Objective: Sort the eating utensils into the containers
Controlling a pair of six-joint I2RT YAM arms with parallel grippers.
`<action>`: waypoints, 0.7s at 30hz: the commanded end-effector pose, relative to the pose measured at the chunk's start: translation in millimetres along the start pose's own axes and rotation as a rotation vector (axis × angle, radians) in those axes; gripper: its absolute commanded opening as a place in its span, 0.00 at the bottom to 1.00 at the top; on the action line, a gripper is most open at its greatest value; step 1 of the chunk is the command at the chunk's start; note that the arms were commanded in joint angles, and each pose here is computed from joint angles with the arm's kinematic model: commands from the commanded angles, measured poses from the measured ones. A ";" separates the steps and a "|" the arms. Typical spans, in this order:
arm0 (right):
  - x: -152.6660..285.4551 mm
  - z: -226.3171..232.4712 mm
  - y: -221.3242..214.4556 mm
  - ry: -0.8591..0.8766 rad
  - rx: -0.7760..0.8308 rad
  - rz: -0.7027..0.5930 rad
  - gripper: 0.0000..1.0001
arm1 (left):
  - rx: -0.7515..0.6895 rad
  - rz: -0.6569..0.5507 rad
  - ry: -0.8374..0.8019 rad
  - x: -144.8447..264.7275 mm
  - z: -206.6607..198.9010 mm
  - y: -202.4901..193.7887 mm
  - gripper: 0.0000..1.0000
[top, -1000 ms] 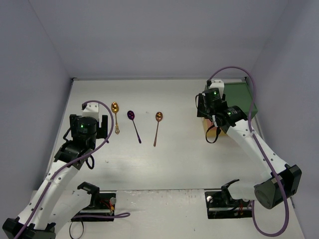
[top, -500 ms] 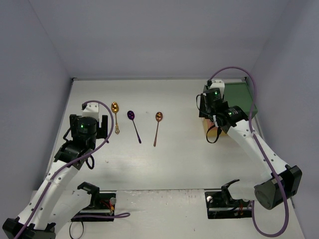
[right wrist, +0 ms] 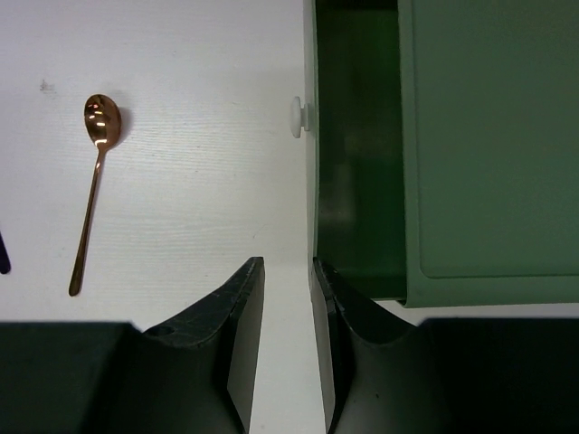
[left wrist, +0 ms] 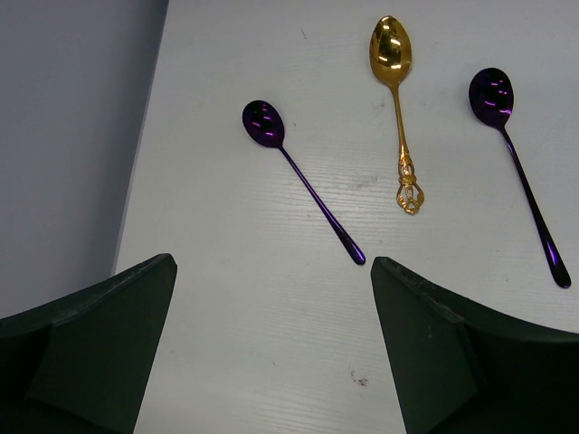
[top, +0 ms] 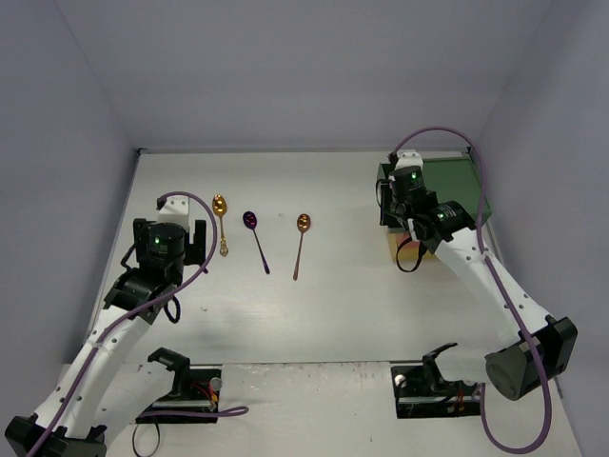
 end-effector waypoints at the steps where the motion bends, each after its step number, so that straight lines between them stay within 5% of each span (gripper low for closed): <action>1: 16.9 0.5 22.9 0.024 0.009 -0.088 0.28 | 0.017 -0.049 0.003 -1.7 0.4 10.7 0.87; 9: 15.3 -4.9 37.6 -0.095 0.015 -0.140 0.56 | 0.016 -0.045 -0.001 -2.6 -0.5 10.4 0.87; 21: -27.8 8.1 41.0 -0.111 0.064 -0.057 0.54 | 0.015 -0.045 -0.001 -2.7 -0.4 10.4 0.87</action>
Point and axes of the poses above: each gripper's point midway between its finger pads, its own x axis back along the fingers, its own z axis along the line the jaws close on, y = z × x, the point moved 10 cm from there along x, back along the fingers, and after that the axes turned 4 degrees about -x, right-handed, at the moved point
